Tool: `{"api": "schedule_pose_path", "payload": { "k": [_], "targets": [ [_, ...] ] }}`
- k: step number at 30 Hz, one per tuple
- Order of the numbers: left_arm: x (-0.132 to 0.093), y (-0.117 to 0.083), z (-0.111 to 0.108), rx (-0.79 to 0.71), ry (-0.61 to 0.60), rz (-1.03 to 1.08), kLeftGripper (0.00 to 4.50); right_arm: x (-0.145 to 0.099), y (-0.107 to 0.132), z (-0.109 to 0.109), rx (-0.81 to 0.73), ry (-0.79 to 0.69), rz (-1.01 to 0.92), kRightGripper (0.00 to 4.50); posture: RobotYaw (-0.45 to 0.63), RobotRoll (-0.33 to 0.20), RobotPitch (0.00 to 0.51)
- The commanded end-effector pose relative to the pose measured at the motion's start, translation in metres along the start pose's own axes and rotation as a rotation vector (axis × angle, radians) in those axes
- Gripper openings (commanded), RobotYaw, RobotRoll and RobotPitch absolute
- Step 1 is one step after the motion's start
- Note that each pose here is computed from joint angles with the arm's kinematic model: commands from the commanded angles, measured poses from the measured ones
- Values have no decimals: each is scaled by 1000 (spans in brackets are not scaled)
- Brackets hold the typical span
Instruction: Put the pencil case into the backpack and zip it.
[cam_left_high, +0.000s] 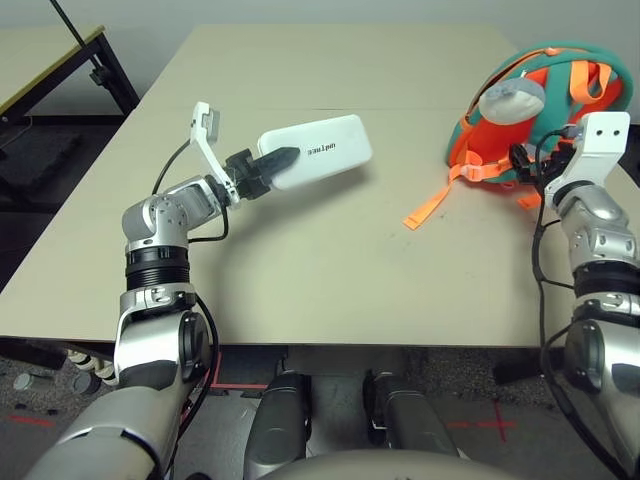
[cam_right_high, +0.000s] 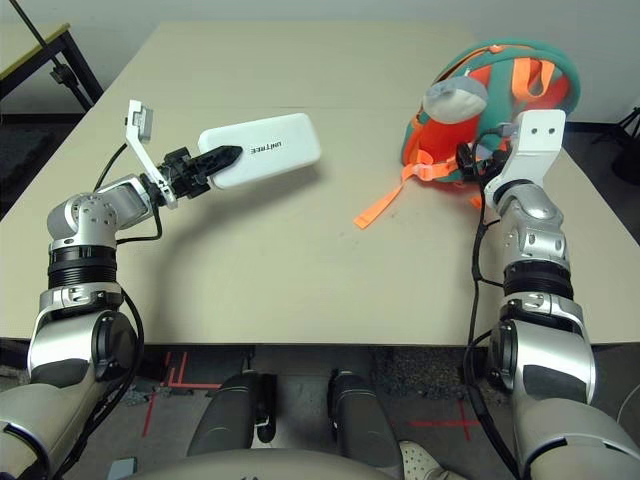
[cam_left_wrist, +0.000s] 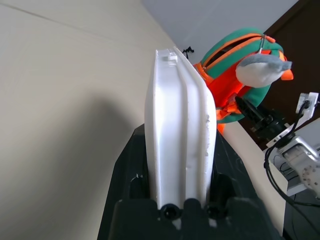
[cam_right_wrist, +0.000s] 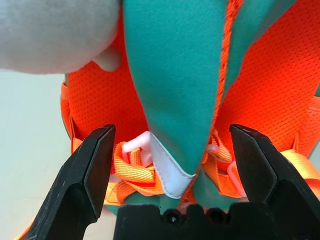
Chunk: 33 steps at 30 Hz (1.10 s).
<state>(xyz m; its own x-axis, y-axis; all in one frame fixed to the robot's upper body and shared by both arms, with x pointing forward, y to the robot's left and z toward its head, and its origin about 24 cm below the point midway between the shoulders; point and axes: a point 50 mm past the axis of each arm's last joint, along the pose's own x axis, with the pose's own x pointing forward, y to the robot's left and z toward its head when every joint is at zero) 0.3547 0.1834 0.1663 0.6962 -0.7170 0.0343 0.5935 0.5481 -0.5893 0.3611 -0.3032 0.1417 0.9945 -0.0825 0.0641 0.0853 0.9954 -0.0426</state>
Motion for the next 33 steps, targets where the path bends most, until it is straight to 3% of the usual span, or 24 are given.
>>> {"api": "schedule_pose_path", "payload": {
  "k": [1, 20, 21, 25, 33],
  "targets": [
    [-2, -5, 4, 10, -28, -23, 1257, 2, 1, 4, 18, -32, 11, 4500, 103, 0, 86],
    [-1, -7, 2, 1, -21, -41, 1257, 2, -6, 5, -8, -23, -11, 4500, 107, 0, 95],
    [-1, -7, 2, 2, -21, -40, 1257, 2, -6, 4, -13, -19, -12, 4126, 107, 0, 95],
    [-1, -6, 3, 3, -23, -34, 1257, 3, -5, 5, -25, -27, -1, 4500, 108, 0, 91],
    [0, -8, 2, 1, -15, -46, 1257, 4, -5, 5, -43, -29, -2, 4500, 112, 0, 84]
  ]
}}
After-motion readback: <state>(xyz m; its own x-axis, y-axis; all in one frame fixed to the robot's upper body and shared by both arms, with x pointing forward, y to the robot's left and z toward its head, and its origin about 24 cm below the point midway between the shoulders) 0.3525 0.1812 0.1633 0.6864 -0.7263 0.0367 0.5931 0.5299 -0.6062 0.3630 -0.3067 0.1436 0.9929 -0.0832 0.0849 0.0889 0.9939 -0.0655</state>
